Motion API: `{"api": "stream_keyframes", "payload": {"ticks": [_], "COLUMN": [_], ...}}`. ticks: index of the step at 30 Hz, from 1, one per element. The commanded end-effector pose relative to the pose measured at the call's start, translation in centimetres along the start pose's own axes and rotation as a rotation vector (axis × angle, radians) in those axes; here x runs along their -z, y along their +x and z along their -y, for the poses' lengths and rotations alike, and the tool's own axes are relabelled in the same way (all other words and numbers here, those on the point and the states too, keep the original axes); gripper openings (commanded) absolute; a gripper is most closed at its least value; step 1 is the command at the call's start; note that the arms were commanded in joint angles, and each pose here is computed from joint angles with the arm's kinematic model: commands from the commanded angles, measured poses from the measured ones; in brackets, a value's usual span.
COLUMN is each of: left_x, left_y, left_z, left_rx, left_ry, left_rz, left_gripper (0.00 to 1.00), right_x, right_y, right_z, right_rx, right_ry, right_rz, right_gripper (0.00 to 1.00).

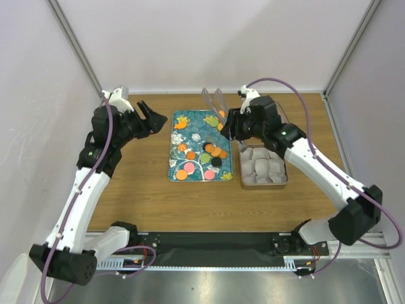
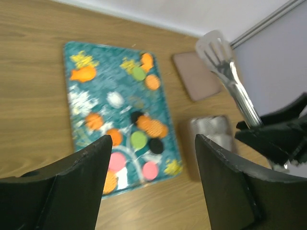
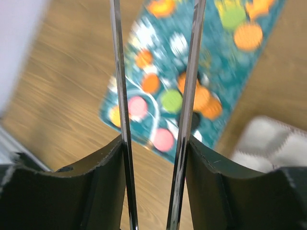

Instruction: Pack the cookies

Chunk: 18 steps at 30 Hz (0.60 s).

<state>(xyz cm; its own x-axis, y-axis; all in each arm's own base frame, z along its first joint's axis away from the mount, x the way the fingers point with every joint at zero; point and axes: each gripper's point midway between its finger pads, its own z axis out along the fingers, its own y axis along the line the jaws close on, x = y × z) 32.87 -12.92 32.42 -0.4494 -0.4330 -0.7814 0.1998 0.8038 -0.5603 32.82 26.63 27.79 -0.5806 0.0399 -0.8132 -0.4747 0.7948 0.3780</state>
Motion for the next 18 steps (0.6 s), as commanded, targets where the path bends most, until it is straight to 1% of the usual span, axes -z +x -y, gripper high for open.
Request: {"api": "stream_keyframes", "payload": {"ticks": [1,2,7,12,15,18], "left_x": [3.1,3.5,4.9,5.3,5.3,5.3], "left_y": [1.4,1.7,4.9,7.7,8.9,9.9], "left_z": [-2.7,-3.1,-3.7,-5.0,-5.7,-6.2], "left_rx": [-0.194,-0.205,-0.204,-0.195,-0.195,-0.196], "left_ry": [-0.124,-0.134,-0.089,-0.089,-0.094,-0.091], "left_rz": [-0.055,-0.058,-0.077,-0.113,-0.129,-0.142], "left_gripper": [0.76,0.77,0.79,0.79,0.79,0.79], "right_x": [-0.7,-1.4,-2.8,-3.7,-4.2,-4.4], "right_y": [2.5,3.9,7.5,10.2,12.0,12.8], "right_z": [1.1,1.6,1.8,3.2,3.4,3.0], "right_rx": [0.085,0.093,0.137,0.172,0.192,0.211], "right_ry": [0.083,0.112,0.146,0.207,0.215,0.213], "right_rz": [-0.111,-0.16,-0.28,-0.367,-0.426,-0.451], "right_gripper": [0.51,0.5,0.48,0.47,0.45,0.45]}}
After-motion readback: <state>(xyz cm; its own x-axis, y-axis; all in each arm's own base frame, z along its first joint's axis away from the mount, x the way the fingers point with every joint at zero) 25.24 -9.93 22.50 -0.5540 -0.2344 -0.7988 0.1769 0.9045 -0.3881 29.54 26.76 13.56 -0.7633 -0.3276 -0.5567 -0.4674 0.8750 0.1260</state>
